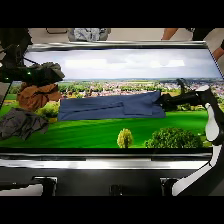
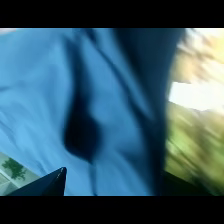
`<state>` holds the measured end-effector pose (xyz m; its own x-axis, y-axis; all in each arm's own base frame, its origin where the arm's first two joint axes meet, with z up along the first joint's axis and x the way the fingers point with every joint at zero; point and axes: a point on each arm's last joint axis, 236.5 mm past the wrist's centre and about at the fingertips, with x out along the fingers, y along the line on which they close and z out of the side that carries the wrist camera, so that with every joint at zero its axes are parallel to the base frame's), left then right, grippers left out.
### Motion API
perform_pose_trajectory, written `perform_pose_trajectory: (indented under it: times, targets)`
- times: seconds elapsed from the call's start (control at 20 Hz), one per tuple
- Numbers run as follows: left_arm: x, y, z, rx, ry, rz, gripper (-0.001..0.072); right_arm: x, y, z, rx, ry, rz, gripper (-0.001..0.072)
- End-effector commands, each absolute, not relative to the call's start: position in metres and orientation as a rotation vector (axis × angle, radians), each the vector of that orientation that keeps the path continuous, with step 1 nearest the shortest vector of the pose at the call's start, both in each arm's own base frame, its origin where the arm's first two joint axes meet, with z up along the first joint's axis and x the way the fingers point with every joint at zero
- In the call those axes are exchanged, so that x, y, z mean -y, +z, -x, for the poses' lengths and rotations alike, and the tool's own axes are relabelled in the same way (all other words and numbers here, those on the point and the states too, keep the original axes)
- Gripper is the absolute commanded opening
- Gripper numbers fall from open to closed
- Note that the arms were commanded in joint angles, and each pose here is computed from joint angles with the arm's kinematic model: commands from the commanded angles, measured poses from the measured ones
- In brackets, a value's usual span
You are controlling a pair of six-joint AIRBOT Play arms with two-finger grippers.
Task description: Fold the shirts.
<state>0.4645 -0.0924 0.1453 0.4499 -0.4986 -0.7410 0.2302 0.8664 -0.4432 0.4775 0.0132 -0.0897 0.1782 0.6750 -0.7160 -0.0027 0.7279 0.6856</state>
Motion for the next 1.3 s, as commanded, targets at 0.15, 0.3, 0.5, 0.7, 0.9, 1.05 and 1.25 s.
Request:
perform_pose_trajectory:
  times: [0.15, 0.3, 0.5, 0.7, 0.9, 1.05, 1.25]
  targets:
    - [0.165, 0.146, -0.448, -1.022, -0.599, 0.216, 0.0613, -0.077, -0.093, -0.489, -1.315, 0.583, -0.572, 0.0547]
    - [0.195, 0.129, -0.441, -1.071, -0.654, 0.192, 0.0592, -0.086, -0.082, -0.487, -1.312, 0.611, -0.564, 0.0042]
    - [0.245, 0.085, -0.434, -1.152, -0.725, 0.159, 0.0026, -0.082, -0.012, -0.490, -1.180, 0.649, -0.420, 0.0041]
    - [0.311, 0.007, -0.414, -1.291, -0.772, 0.239, 0.0025, -0.079, 0.061, -0.458, -1.143, 0.660, -0.305, 0.0041]
    - [0.374, -0.012, -0.401, -1.326, -0.844, 0.441, 0.0024, -0.074, 0.114, -0.417, -1.137, 0.649, -0.198, 0.0041]
    - [0.419, -0.020, -0.395, -1.302, -0.868, 0.549, 0.0024, -0.075, 0.147, -0.390, -1.120, 0.634, -0.169, 0.0041]
    - [0.462, -0.049, -0.363, -1.383, -0.895, 0.609, 0.0025, -0.080, 0.184, -0.359, -1.076, 0.637, -0.135, 0.0041]
